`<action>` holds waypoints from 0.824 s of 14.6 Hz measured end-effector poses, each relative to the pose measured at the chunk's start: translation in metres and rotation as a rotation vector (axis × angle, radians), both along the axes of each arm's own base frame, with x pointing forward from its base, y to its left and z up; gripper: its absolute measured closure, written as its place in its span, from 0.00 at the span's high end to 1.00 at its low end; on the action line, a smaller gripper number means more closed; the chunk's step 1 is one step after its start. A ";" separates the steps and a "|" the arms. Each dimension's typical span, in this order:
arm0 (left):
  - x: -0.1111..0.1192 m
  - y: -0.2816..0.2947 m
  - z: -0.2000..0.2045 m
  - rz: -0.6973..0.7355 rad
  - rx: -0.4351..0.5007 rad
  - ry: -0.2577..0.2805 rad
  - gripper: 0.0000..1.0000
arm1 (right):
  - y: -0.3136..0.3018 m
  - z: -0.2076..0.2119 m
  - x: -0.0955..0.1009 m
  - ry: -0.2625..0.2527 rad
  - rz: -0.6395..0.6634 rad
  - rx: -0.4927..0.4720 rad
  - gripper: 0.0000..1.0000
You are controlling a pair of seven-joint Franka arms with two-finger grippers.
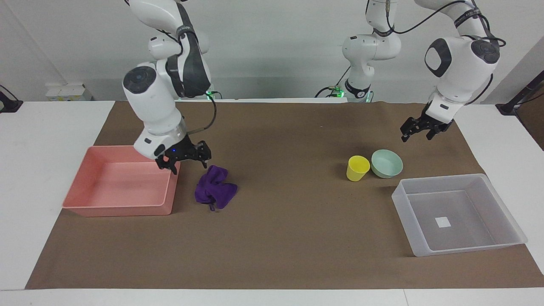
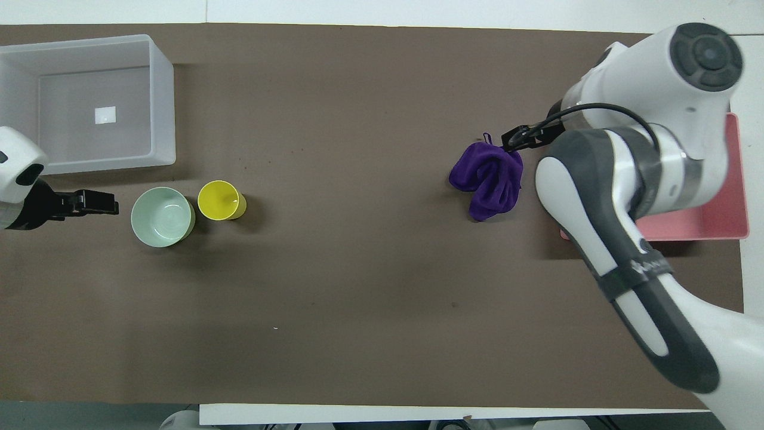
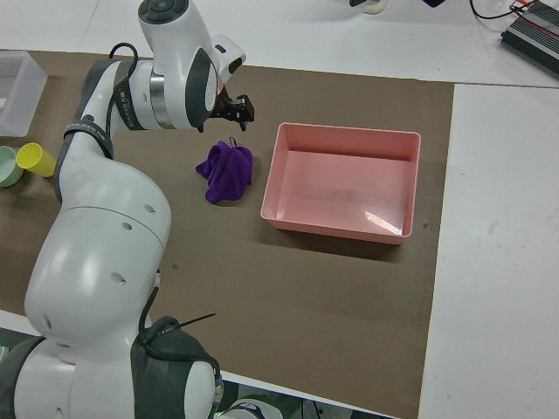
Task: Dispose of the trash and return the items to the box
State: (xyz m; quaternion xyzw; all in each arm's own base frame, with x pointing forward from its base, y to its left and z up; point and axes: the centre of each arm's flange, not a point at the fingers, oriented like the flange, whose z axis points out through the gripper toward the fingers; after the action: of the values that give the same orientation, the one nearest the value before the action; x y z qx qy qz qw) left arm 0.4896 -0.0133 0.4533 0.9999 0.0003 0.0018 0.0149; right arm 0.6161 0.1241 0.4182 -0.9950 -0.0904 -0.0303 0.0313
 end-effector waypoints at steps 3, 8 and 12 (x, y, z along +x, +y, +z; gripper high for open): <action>-0.009 0.000 -0.063 0.003 0.004 0.021 1.00 | 0.015 -0.062 0.009 -0.002 0.015 -0.017 0.99; -0.016 -0.007 -0.142 0.051 0.015 0.044 0.71 | 0.022 -0.095 0.006 0.032 0.022 -0.029 0.80; -0.009 -0.011 -0.134 0.042 0.014 0.030 0.22 | 0.026 -0.104 -0.001 0.059 0.001 -0.004 0.47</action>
State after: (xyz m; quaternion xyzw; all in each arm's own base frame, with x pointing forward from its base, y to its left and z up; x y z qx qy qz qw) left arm 0.4811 -0.0244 0.3194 0.9997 0.0215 -0.0130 0.0080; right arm 0.6154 0.1501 0.3138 -0.9954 -0.0899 -0.0009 0.0322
